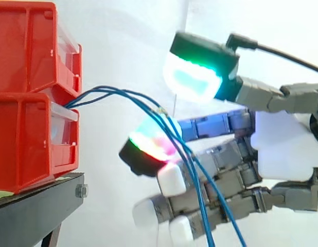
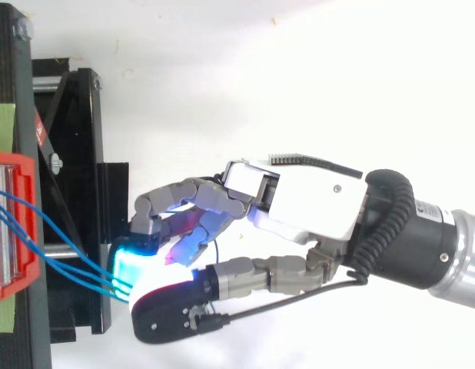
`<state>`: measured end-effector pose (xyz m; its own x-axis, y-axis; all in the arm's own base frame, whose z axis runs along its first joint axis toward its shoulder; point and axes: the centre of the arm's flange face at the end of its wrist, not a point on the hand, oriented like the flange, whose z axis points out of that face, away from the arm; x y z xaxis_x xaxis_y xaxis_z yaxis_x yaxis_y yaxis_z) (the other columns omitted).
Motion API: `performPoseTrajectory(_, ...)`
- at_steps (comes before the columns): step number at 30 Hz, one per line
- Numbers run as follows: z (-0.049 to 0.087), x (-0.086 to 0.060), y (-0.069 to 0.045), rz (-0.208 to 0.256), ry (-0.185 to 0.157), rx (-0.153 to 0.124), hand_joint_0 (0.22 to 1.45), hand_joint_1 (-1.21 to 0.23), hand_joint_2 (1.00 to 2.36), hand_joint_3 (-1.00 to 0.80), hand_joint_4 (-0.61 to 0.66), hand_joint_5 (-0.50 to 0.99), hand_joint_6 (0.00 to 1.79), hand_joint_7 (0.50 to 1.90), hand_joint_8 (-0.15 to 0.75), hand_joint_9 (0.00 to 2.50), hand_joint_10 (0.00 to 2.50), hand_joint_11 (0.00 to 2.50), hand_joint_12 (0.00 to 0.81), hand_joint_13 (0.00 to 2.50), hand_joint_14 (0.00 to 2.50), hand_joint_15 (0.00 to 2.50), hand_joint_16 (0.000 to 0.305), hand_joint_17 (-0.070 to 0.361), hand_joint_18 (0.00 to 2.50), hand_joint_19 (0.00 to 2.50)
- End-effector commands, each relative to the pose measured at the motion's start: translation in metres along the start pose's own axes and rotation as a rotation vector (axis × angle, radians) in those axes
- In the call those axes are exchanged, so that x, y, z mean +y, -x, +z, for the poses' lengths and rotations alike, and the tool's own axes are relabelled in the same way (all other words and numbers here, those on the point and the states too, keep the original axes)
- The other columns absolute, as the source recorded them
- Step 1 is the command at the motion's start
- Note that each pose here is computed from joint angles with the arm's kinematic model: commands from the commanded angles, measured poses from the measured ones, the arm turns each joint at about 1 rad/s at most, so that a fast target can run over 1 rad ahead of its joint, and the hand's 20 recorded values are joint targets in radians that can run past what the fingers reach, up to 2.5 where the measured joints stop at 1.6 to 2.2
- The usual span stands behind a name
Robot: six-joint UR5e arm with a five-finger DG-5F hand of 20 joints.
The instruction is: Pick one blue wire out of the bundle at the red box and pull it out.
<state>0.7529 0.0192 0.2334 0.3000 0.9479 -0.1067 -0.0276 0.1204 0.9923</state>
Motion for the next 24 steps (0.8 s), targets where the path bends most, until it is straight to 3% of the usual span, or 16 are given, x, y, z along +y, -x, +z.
performPoseTrajectory(1,0.002,0.003,-0.004,0.003,0.033,-0.009,0.48,-0.38,1.00,-0.50,0.13,-0.08,0.67,1.12,0.315,1.04,0.01,0.32,0.421,0.65,0.01,0.29,0.058,0.130,0.58,0.45)
performPoseTrajectory(6,0.001,0.003,-0.007,-0.008,0.037,-0.008,0.47,-0.36,1.00,-0.50,0.13,-0.08,0.71,1.07,0.325,1.04,0.01,0.32,0.434,0.65,0.01,0.29,0.060,0.134,0.58,0.44)
performPoseTrajectory(8,0.001,0.004,-0.008,-0.022,0.037,-0.012,0.46,-0.48,1.00,-0.50,0.14,-0.08,0.74,1.06,0.338,1.04,0.01,0.32,0.436,0.65,0.01,0.29,0.060,0.135,0.58,0.43)
performPoseTrajectory(10,0.000,0.003,-0.009,-0.074,0.034,-0.023,0.47,-0.55,1.00,-0.50,0.13,-0.09,0.75,1.06,0.332,1.04,0.01,0.34,0.434,0.65,0.01,0.29,0.059,0.133,0.58,0.44)
performPoseTrajectory(11,0.000,-0.001,-0.010,-0.085,0.030,-0.023,0.48,-0.59,1.00,-0.50,0.14,-0.11,0.80,1.01,0.327,1.03,0.01,0.36,0.425,0.64,0.01,0.29,0.058,0.131,0.57,0.44)
performPoseTrajectory(13,0.000,-0.012,-0.012,-0.102,0.021,-0.019,0.53,-0.69,1.00,-0.50,0.13,-0.14,0.84,1.03,0.310,0.99,0.01,0.40,0.410,0.63,0.01,0.30,0.055,0.123,0.55,0.45)
performPoseTrajectory(14,0.002,-0.024,-0.015,-0.095,0.021,-0.019,0.56,-0.73,1.00,-0.49,0.13,-0.15,0.87,1.02,0.303,0.96,0.01,0.43,0.406,0.63,0.01,0.31,0.053,0.120,0.55,0.45)
performPoseTrajectory(18,0.006,-0.037,-0.019,-0.057,0.047,-0.026,0.60,-0.76,1.01,-0.39,0.14,-0.18,0.90,0.99,0.302,0.89,0.01,0.45,0.404,0.62,0.01,0.31,0.052,0.117,0.56,0.44)
performPoseTrajectory(20,0.008,-0.035,-0.021,-0.046,0.067,-0.028,0.62,-0.76,1.01,-0.34,0.13,-0.18,0.91,1.02,0.304,0.88,0.01,0.46,0.402,0.63,0.01,0.32,0.052,0.117,0.57,0.44)
performPoseTrajectory(24,0.008,-0.035,-0.022,-0.052,0.069,-0.029,0.61,-0.76,1.02,-0.28,0.10,-0.18,0.93,0.99,0.304,0.89,0.01,0.49,0.398,0.64,0.01,0.33,0.052,0.117,0.58,0.44)
